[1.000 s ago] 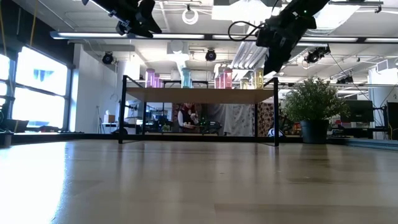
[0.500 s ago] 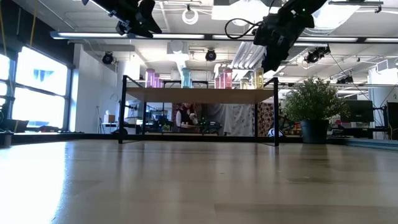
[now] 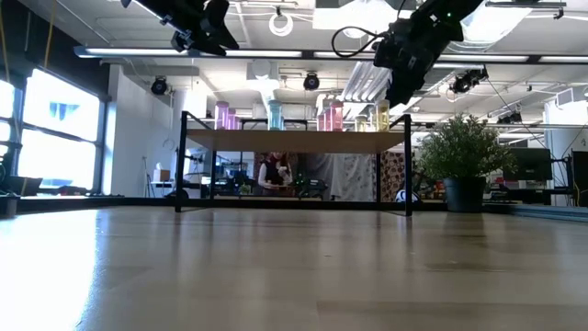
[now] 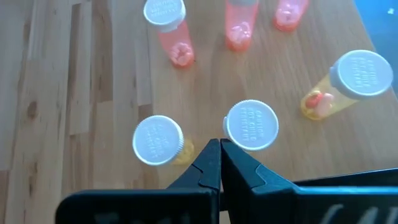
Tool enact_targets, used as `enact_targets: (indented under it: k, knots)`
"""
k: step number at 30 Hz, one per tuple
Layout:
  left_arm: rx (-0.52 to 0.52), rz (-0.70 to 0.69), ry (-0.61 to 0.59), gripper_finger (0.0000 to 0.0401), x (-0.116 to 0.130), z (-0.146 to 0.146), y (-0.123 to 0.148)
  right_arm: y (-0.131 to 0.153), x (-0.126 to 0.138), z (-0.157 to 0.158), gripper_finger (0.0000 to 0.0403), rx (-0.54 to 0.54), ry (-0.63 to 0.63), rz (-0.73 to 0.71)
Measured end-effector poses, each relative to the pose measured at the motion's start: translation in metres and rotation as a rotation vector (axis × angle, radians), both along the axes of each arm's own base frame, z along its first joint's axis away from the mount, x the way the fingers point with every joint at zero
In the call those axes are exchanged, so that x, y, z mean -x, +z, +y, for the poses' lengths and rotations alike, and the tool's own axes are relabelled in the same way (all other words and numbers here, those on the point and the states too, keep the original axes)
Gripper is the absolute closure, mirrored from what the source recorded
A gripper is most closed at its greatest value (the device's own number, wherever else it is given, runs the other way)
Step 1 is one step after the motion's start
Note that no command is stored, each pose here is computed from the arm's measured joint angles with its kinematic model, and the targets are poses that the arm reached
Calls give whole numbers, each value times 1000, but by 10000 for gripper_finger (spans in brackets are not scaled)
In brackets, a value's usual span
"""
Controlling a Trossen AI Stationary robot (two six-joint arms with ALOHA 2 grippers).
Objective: Pick and place medicine bottles onto shelf by color
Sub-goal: Adjust the pill bottles on the shelf
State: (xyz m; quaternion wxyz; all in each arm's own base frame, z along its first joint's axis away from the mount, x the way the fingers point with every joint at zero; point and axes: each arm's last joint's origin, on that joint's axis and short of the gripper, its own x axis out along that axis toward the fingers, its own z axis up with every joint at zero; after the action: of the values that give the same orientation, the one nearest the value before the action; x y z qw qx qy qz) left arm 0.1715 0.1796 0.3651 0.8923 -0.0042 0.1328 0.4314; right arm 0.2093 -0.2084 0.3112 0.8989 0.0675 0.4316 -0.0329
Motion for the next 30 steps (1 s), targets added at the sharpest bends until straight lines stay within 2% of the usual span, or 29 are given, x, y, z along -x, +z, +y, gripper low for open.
enact_targets:
  k: [13,21,30]
  knots:
    - [0,0,0,156,0,0,0,-13,-10,-4,403,-8,-4,54]
    - [0,0,0,156,0,0,0,-11,-12,-6,403,36,-16,45]
    - [0,0,0,156,0,0,0,-12,-10,-5,403,24,-29,62]
